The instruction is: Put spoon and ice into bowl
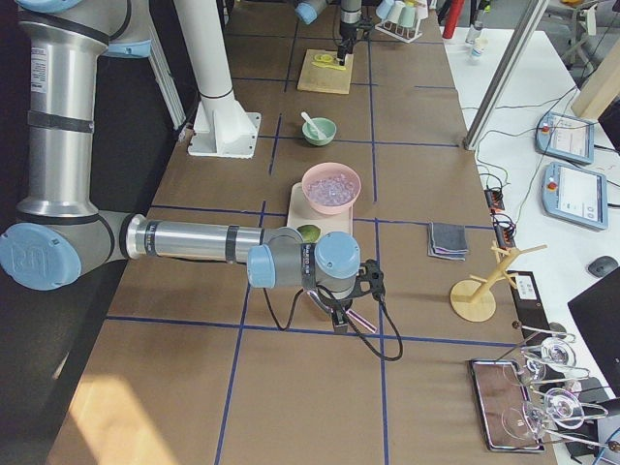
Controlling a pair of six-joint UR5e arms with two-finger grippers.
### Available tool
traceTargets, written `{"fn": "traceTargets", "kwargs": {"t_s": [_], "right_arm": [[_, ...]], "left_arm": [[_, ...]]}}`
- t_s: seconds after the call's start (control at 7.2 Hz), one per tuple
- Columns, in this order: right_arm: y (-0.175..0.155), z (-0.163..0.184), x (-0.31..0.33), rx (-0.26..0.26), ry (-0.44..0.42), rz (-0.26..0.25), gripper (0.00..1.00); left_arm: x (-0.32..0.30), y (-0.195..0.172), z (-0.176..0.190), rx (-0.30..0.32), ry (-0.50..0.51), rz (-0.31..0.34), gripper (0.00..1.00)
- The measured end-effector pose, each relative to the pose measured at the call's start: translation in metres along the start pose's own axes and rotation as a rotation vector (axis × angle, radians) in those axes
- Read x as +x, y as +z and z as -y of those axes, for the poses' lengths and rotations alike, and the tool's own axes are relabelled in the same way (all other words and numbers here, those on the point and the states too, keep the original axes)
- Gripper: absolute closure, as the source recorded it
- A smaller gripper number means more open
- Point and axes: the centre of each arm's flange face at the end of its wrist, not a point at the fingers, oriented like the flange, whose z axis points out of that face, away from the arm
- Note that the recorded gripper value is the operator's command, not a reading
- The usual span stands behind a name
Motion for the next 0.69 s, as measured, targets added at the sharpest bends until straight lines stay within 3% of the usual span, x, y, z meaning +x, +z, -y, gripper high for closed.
{"fn": "traceTargets", "kwargs": {"t_s": [0.42,0.69], "right_arm": [[-0.007,0.011,-0.006,0.016,0.005,-0.002,0.00],[-0.013,0.021,-0.013,0.031,0.011,0.000,0.00]], "left_arm": [[-0.185,-0.037,-0.042,-0.006,-0.047,-0.006,0.00],[-0.301,-0.036,-0.120,-0.039,-0.106,0.013,0.00]]}}
